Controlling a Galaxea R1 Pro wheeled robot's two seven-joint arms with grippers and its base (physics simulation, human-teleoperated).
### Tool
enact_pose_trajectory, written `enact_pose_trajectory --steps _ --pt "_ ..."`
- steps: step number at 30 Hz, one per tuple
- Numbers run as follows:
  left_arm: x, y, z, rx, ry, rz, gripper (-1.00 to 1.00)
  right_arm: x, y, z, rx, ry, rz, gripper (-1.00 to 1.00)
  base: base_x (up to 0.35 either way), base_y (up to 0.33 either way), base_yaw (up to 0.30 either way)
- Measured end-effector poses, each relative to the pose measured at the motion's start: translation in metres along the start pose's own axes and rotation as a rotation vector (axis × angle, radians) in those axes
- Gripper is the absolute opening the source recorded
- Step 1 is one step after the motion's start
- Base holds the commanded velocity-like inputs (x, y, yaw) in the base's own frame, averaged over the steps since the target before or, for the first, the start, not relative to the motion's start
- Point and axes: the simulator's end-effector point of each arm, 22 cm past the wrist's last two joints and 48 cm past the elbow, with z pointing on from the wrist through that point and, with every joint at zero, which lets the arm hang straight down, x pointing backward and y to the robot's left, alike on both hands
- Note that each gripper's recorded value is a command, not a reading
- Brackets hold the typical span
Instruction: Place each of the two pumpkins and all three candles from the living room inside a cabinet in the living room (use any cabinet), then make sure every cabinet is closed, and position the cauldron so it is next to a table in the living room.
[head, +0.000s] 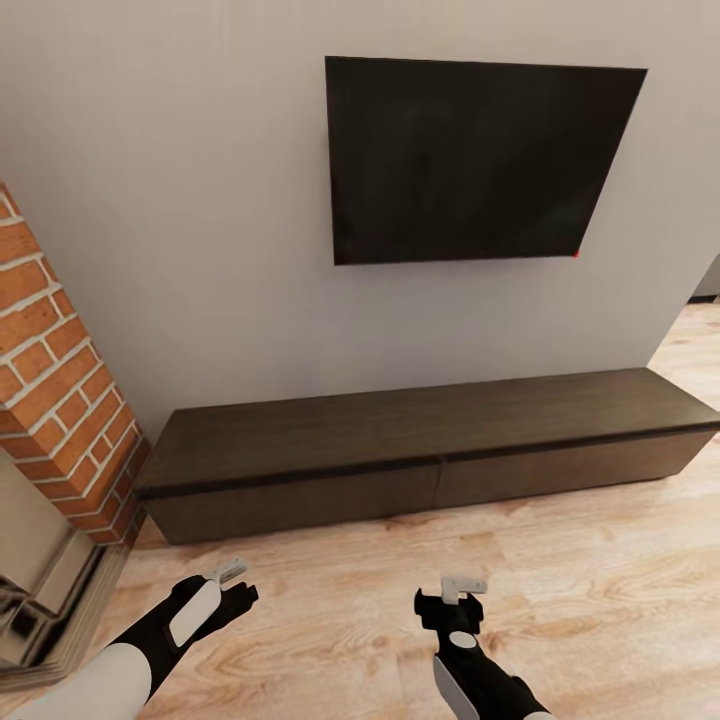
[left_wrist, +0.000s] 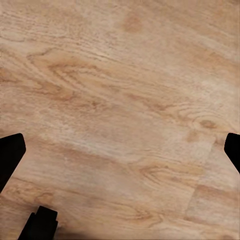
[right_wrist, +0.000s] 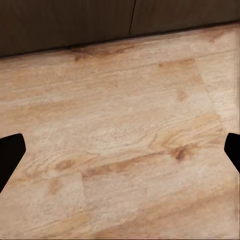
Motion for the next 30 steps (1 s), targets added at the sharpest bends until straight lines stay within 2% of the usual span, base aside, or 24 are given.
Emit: enact_pose_trajectory --steps 5,30 --pt "-0.003 -0.001 -0.008 0.000 0.000 0.000 1.00 0.003 -0.003 -0.006 0.005 0.017 -0.006 1.00 0.000 0.000 0.000" --pt "-0.009 0.001 -0.046 -0.018 0.014 -0.001 1.00 -0.026 -0.006 -0.036 0.005 0.020 -0.007 1.00 0.000 0.000 0.000"
